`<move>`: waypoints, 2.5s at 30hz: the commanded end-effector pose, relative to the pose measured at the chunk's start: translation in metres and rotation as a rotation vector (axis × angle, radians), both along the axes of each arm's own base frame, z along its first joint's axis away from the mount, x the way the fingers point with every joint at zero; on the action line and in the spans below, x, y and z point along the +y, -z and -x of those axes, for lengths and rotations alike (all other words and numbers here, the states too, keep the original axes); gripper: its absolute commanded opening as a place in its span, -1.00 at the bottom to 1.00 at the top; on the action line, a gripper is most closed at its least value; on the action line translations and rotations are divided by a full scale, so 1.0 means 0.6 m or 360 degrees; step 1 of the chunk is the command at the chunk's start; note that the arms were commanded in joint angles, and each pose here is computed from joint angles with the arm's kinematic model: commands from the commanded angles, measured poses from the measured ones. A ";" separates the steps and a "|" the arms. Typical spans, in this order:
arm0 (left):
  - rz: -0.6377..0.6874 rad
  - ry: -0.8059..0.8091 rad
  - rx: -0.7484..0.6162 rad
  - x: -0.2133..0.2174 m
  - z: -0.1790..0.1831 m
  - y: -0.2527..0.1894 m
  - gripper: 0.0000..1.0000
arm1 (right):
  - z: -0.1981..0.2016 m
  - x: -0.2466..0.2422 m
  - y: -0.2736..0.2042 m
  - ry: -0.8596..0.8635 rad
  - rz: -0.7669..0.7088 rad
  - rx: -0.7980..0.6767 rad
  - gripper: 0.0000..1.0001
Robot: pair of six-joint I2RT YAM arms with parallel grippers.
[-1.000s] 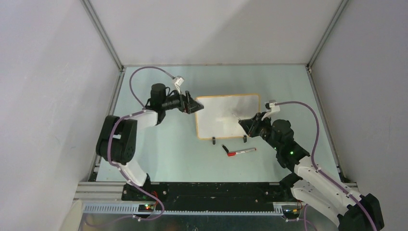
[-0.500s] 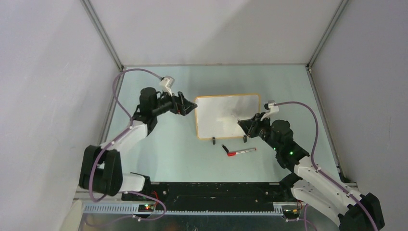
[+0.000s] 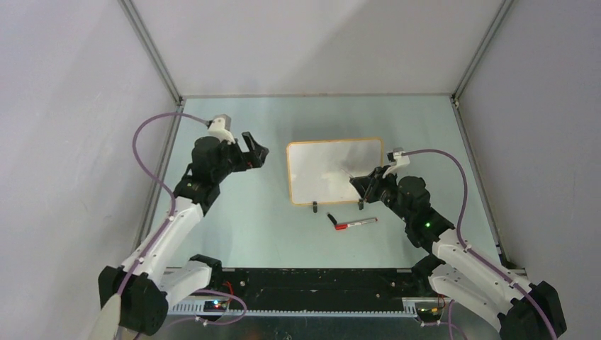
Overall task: Write a sentence on the whiteboard
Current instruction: Hold the whiteboard at the center of the board.
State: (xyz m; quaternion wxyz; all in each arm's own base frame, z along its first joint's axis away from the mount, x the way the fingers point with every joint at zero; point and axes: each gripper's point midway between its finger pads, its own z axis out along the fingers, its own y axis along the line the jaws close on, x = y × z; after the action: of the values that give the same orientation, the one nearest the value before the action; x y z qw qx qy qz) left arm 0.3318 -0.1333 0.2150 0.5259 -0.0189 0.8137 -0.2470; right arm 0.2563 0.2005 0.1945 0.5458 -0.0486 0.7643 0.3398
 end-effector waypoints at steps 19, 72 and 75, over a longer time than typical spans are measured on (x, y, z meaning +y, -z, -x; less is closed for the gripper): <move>-0.0015 -0.0750 0.0079 0.117 -0.088 -0.169 0.99 | 0.006 -0.003 -0.036 0.0027 -0.0054 -0.0122 -1.00; 0.0072 -0.0648 0.0136 0.035 -0.078 -0.023 0.99 | 0.000 0.033 0.001 0.0041 0.0152 -0.0206 -1.00; 0.0033 -0.0671 0.0034 0.049 -0.074 -0.011 0.99 | 0.002 0.032 0.001 0.0042 0.0154 -0.0201 -1.00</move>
State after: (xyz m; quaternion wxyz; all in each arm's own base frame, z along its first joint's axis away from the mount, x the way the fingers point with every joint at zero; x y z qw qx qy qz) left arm 0.3664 -0.1141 0.1936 0.4766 -0.1795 0.8500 -0.1345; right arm 0.2528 0.2189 0.1828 0.5751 -0.0875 0.7601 0.2895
